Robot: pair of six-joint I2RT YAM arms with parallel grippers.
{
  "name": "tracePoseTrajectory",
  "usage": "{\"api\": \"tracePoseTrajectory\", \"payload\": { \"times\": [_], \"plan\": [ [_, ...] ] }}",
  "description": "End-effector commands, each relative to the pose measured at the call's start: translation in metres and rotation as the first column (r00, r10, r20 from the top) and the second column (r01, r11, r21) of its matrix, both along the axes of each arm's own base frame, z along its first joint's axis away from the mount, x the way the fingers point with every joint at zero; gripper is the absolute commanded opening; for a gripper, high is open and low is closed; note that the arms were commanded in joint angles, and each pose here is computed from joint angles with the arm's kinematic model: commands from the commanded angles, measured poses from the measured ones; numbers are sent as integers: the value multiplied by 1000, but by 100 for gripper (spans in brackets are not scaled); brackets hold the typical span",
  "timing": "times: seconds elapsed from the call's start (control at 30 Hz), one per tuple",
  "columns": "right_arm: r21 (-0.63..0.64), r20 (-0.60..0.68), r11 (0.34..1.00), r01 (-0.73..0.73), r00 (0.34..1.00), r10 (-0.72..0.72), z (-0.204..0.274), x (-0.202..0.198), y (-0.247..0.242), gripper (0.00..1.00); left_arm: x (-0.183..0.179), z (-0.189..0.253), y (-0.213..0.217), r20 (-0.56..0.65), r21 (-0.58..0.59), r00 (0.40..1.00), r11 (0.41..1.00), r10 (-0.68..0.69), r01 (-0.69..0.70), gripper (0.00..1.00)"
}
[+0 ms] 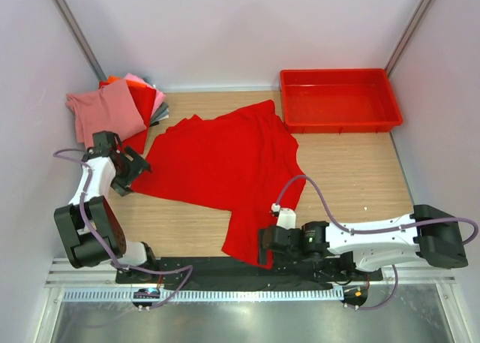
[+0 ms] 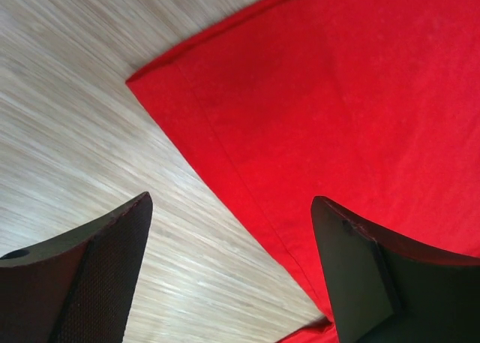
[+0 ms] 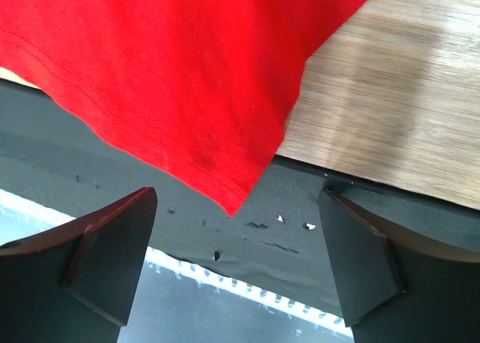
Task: Fold and stack the t-shirts
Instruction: Flatten the tshirt out
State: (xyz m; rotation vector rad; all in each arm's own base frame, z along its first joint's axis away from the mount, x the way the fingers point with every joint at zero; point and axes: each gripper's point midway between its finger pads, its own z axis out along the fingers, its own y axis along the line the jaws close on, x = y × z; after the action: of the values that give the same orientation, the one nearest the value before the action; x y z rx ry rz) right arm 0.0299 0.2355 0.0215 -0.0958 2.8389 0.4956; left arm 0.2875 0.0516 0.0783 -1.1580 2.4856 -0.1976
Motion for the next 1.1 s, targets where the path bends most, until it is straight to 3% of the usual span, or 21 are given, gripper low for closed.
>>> {"api": "tracePoseTrajectory", "payload": {
  "times": [0.0,0.37,0.53,0.87,1.07],
  "plan": [
    [173,3,985,25,1000,-26,-3,3,48,90,18,10,20,44,67,997,996,62,-65,86],
    [171,2,985,-8,1000,8,-21,0,49,59,29,-18,25,0,177,991,975,136,-134,72],
    [178,6,984,0,1000,-1,-20,1,45,45,31,-40,21,-20,169,989,975,146,-140,63],
    [179,24,983,33,999,-38,-14,6,35,31,38,-64,13,-45,147,989,980,139,-131,32],
    [191,38,981,44,998,-52,-10,8,30,19,41,-73,5,-58,138,992,985,111,-102,0]
  ]
}}
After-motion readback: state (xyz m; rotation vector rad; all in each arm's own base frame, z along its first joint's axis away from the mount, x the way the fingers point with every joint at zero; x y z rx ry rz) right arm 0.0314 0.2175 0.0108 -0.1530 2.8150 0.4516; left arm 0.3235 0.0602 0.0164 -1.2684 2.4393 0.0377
